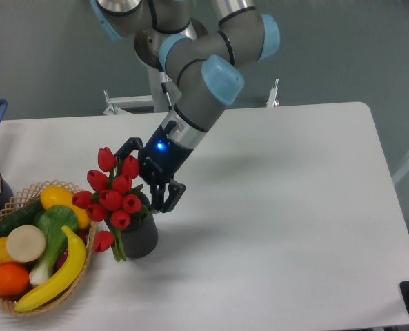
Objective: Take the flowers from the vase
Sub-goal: 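Lower the gripper around the tulip stems just above the vase rim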
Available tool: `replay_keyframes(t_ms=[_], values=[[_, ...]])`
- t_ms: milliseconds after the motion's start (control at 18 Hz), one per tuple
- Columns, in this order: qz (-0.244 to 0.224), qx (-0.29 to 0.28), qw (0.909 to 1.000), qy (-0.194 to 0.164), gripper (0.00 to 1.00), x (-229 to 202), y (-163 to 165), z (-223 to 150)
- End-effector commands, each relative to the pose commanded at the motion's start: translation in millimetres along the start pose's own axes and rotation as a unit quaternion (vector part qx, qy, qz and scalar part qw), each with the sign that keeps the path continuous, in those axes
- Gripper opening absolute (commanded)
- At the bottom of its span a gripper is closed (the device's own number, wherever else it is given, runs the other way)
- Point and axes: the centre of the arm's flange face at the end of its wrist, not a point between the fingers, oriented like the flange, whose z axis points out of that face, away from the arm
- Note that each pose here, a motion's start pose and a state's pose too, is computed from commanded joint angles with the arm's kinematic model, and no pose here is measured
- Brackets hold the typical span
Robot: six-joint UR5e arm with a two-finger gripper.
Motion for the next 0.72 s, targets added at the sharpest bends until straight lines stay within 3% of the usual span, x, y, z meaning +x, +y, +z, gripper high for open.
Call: replay_keyframes(t_ms=[556, 667, 722], values=[[0.009, 0.004, 0.9999, 0.008, 1.00, -2.8, -5.3, 11.1], [0.011, 0.005, 0.9999, 0.007, 0.95, -3.8, -7.3, 9.8], [0.011, 0.005, 0.9999, 0.007, 0.89, -3.8, -7.3, 9.8]])
